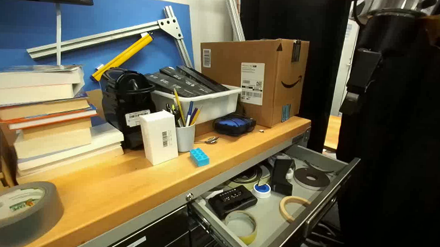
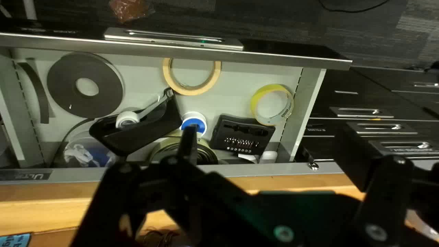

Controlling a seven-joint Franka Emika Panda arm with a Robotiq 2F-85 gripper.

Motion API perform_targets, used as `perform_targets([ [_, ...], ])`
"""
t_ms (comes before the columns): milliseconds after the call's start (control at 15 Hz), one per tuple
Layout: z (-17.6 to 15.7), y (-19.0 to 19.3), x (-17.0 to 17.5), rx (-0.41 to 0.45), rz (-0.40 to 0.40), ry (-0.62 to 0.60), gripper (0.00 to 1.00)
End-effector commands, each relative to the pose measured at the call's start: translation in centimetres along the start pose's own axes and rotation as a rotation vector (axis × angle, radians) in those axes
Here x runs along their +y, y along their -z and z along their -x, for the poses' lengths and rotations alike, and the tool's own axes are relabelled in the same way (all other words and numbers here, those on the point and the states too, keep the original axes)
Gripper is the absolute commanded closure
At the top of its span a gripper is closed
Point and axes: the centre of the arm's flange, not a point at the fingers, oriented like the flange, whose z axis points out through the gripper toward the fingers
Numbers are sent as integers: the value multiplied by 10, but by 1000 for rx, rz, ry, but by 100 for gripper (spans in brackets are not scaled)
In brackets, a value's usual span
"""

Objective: Place the blue block inside the open drawer then push the drawer closed

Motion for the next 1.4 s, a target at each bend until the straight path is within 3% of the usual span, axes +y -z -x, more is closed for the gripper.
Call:
perform_targets([
  [0, -1, 2, 0, 4, 2, 0, 0],
  [1333, -8, 5, -1, 3, 28, -11, 0],
])
